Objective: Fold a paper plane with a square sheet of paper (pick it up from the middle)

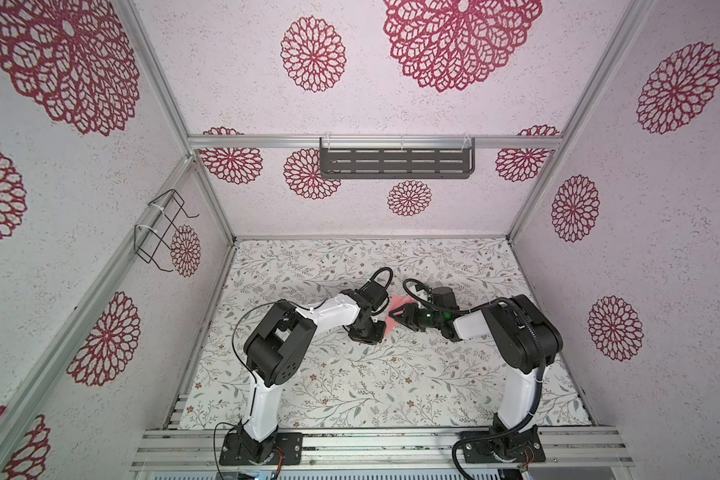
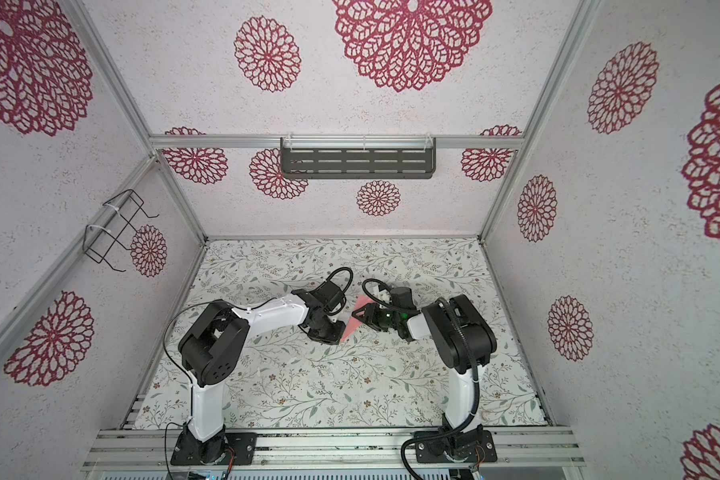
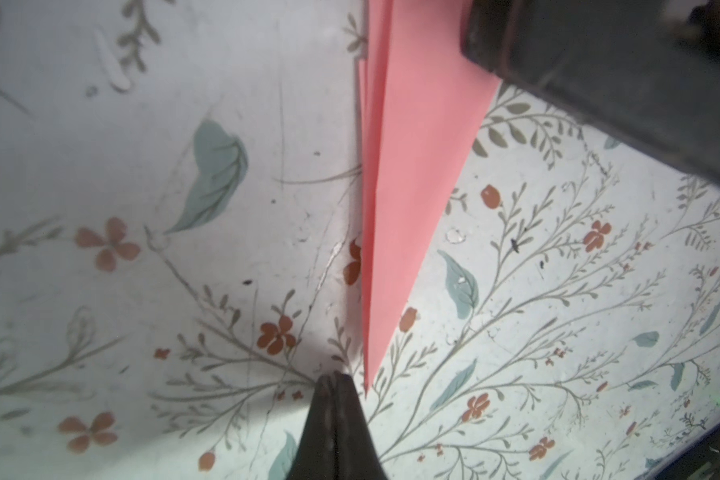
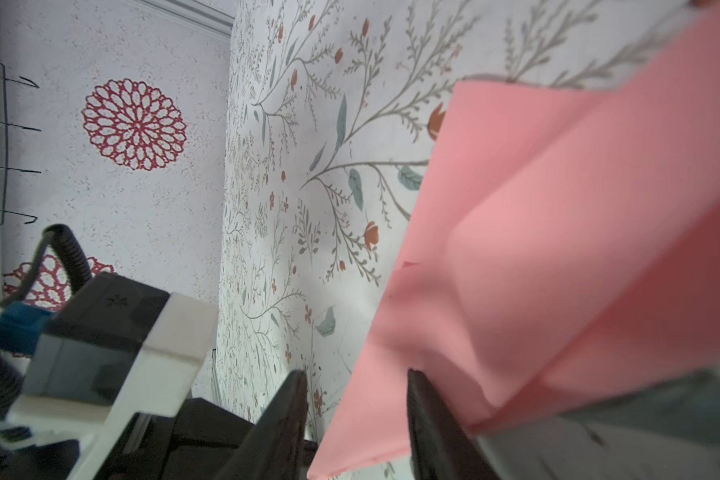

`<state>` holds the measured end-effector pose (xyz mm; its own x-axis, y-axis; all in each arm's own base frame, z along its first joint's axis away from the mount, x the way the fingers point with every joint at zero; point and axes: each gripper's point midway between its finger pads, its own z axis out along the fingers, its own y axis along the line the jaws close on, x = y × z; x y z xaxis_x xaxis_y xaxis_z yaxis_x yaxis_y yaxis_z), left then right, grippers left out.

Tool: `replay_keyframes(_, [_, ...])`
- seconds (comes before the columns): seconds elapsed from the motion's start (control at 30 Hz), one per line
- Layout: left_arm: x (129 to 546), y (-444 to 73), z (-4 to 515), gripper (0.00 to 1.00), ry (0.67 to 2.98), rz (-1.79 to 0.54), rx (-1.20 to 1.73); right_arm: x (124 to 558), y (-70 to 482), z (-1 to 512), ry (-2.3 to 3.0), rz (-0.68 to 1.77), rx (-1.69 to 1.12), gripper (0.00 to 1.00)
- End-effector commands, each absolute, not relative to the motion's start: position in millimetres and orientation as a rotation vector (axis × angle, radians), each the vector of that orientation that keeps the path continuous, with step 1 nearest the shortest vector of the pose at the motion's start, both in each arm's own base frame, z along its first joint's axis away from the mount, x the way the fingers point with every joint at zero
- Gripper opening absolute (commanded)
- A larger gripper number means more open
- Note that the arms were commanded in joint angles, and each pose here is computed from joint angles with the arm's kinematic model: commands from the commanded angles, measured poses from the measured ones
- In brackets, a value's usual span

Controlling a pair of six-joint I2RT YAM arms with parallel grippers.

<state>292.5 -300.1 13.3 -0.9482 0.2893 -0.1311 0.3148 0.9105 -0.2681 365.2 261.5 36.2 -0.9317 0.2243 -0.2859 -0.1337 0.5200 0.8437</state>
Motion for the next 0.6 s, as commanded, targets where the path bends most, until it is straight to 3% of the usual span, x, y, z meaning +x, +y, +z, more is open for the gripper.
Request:
replay_keyframes(0.0, [305.5, -302.9, 51.5, 0.00, 2.866, -0.486, 0.462, 353.2, 238.9, -7.7, 2.546, 1.259, 0.237, 0.44])
replay_keyframes(0.23, [329.6, -332.1, 73.1, 0.02, 2.729, -0.644, 0.457, 352.8, 239.7, -8.5, 2.544, 1.272, 0.248, 0.43])
replay_keyframes(0.57, [330.3, -333.5, 37.3, 0.02, 2.786, -0.518, 0.507, 351.3, 240.9, -8.8, 2.533, 1.303, 0.270, 0.41])
